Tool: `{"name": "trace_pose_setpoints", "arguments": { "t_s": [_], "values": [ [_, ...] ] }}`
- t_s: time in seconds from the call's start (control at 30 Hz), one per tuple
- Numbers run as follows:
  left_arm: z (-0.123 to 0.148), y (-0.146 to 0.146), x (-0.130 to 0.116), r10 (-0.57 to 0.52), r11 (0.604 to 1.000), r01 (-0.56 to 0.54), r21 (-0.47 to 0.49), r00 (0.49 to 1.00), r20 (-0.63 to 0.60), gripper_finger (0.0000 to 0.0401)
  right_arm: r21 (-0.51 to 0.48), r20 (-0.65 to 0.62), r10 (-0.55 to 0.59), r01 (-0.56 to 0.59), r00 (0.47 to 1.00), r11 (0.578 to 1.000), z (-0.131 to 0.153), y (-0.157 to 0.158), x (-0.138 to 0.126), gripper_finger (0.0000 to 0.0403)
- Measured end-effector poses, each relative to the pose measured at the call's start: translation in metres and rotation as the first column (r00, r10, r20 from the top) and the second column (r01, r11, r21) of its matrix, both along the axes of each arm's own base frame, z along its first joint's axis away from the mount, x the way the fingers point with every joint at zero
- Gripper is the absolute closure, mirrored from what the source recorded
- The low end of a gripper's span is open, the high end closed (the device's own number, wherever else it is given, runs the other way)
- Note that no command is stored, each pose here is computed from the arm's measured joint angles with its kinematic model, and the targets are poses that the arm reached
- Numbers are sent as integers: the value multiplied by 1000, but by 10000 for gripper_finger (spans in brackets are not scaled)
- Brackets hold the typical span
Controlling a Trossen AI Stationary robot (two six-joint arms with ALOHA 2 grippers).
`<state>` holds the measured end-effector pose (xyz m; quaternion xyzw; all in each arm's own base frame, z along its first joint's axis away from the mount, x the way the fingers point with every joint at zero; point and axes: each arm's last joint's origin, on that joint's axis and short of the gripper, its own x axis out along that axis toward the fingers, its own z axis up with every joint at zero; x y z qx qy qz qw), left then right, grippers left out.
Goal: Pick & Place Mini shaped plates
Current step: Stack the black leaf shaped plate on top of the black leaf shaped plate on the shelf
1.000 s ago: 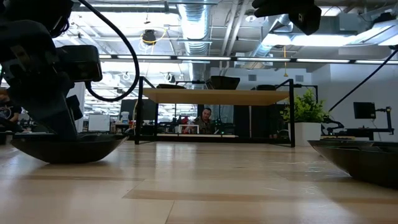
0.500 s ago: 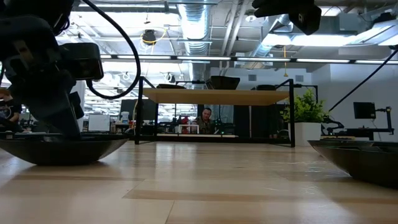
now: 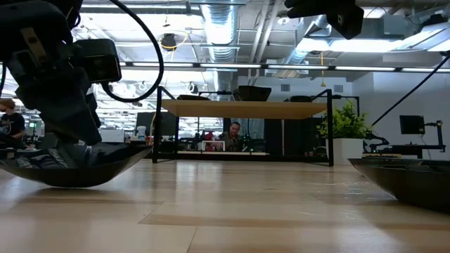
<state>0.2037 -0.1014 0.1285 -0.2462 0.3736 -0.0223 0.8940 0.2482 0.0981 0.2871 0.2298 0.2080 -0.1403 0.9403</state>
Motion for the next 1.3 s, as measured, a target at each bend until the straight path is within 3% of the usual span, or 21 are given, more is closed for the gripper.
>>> {"name": "trace_pose_setpoints", "arguments": {
  "t_s": [0.27,0.53,1.3],
  "values": [
    [2,-1,1,1,1000,-1,-11,1000,19,392,3,1,-2,2,1000,1000,0,0,0,338],
    [4,-2,3,61,994,-58,-94,998,23,392,10,3,-5,5,1000,1000,0,0,0,338],
    [22,5,18,151,974,-110,-197,967,207,394,-13,-6,7,-7,1000,1000,0,0,0,338]
  ]
}}
